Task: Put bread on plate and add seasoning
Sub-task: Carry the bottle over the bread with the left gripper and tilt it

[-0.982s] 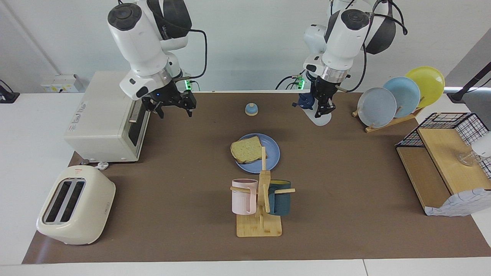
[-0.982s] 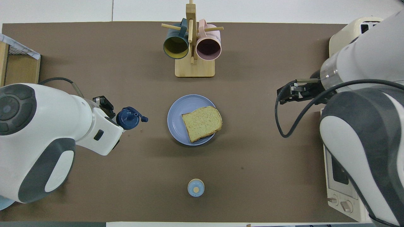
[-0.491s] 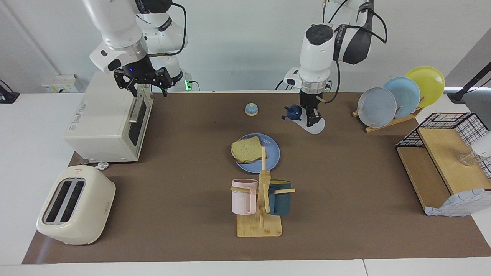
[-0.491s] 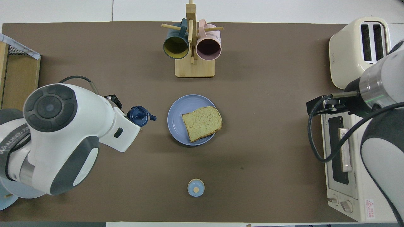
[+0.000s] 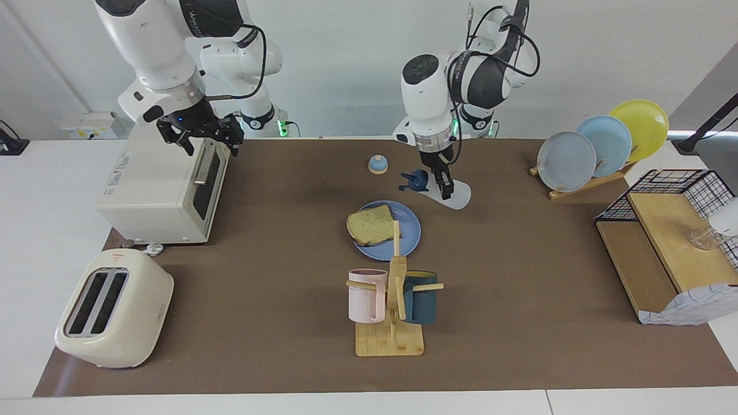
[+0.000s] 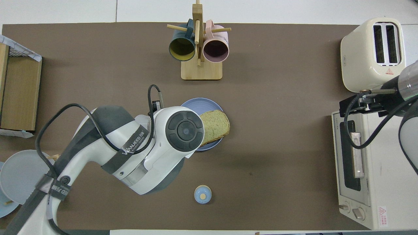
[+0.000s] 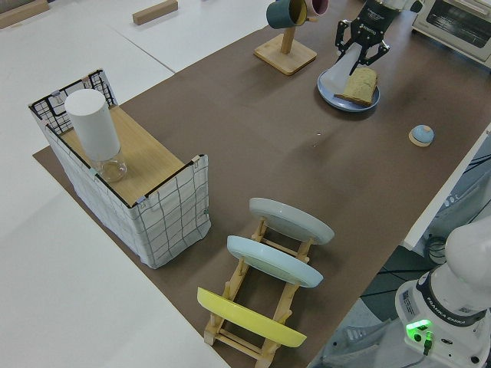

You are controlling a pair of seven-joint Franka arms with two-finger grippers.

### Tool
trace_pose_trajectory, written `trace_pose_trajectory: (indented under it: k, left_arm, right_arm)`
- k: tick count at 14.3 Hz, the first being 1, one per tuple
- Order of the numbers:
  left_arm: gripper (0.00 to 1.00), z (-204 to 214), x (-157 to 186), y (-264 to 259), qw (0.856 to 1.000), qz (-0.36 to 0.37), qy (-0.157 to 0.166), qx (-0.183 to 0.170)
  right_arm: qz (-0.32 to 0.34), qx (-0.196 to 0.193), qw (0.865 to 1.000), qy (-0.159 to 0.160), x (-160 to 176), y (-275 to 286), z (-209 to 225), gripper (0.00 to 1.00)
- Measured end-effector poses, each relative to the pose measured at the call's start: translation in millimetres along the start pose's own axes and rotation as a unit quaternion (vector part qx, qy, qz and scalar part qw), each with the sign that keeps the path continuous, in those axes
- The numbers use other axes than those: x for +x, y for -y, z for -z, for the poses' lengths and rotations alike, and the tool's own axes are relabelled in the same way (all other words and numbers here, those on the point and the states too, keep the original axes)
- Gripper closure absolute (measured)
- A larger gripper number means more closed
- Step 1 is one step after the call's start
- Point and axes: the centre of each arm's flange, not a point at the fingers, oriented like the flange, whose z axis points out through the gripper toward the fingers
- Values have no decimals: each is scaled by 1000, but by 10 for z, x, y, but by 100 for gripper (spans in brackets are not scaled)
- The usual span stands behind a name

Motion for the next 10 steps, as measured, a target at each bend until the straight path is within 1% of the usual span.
trace_pose_trajectory:
  k: [4,5,8,10]
  left_arm:
    - [59,-65,252,-183,995,-35,78,41]
    - [59,-96,320,-239,993,-45,95,48]
    - [59,-224,604,-331,987,-59,137,64]
    - [59,-314,801,-314,979,-72,169,87]
  right_arm:
    - [-6,2,1000,-1,12,-115,4,0]
    - [2,2,1000,-4,21,-167,8,0]
    - [16,4,1000,-6,38,-343,7,0]
    - [15,5,1000,-7,40,-404,7,0]
